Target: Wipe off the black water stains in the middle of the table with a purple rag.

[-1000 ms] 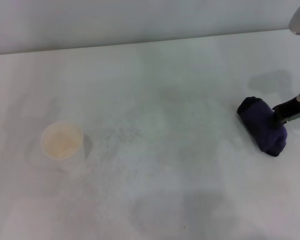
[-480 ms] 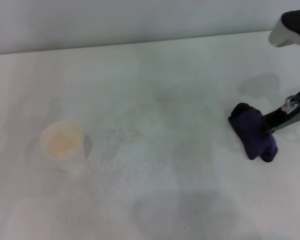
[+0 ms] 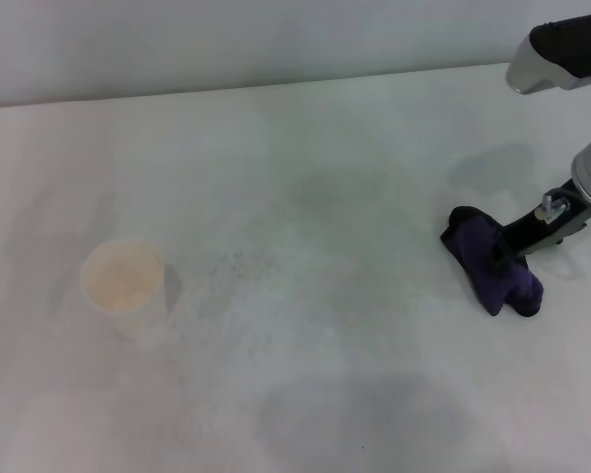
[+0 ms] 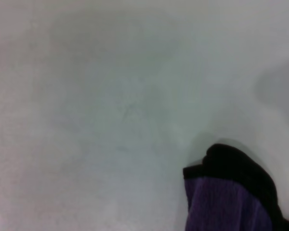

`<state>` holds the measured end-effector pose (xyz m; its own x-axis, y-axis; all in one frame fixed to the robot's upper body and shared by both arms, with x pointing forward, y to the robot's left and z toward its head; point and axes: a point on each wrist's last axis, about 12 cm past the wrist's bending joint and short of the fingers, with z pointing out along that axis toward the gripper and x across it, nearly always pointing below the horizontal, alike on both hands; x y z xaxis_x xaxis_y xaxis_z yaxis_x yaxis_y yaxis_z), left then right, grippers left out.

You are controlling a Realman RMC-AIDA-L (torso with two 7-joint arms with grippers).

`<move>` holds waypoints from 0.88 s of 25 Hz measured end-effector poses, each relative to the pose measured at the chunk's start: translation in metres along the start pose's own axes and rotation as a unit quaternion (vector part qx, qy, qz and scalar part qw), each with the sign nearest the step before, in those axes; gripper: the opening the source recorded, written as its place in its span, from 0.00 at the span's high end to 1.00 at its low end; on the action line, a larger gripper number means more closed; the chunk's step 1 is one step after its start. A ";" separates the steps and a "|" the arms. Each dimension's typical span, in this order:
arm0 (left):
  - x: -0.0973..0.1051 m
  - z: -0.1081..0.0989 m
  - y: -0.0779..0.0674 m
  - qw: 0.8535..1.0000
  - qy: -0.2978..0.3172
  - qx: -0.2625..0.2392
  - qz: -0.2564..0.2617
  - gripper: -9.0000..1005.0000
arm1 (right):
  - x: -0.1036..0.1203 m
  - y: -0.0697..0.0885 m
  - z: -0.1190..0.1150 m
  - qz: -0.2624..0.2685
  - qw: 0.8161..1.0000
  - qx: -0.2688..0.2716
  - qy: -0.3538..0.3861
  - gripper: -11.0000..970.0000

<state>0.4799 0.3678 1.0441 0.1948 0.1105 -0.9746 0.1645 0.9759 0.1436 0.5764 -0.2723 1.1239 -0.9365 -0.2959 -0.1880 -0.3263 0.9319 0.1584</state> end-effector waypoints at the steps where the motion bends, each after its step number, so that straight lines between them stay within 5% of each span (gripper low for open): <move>1: 0.000 0.000 0.000 1.000 0.000 0.000 0.000 0.11 | 0.000 0.000 0.000 0.000 1.000 -0.001 -0.001 0.90; 10: -0.001 0.001 0.002 1.000 -0.001 0.000 0.002 0.11 | -0.004 -0.002 -0.015 0.001 1.000 0.000 -0.023 0.56; 16: 0.000 0.001 0.001 1.000 0.002 -0.001 0.001 0.11 | -0.004 -0.022 -0.042 0.031 0.994 -0.010 -0.105 0.57; 22: 0.004 0.002 0.001 1.000 0.016 -0.007 0.000 0.11 | 0.007 -0.053 -0.045 0.057 0.973 -0.029 -0.223 0.57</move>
<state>0.4824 0.3691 1.0410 0.1631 0.1157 -0.9798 0.1506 0.9785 0.1406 0.5819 -0.3334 1.1577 -0.8224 -0.0579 -0.5659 -0.2419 0.9360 0.2559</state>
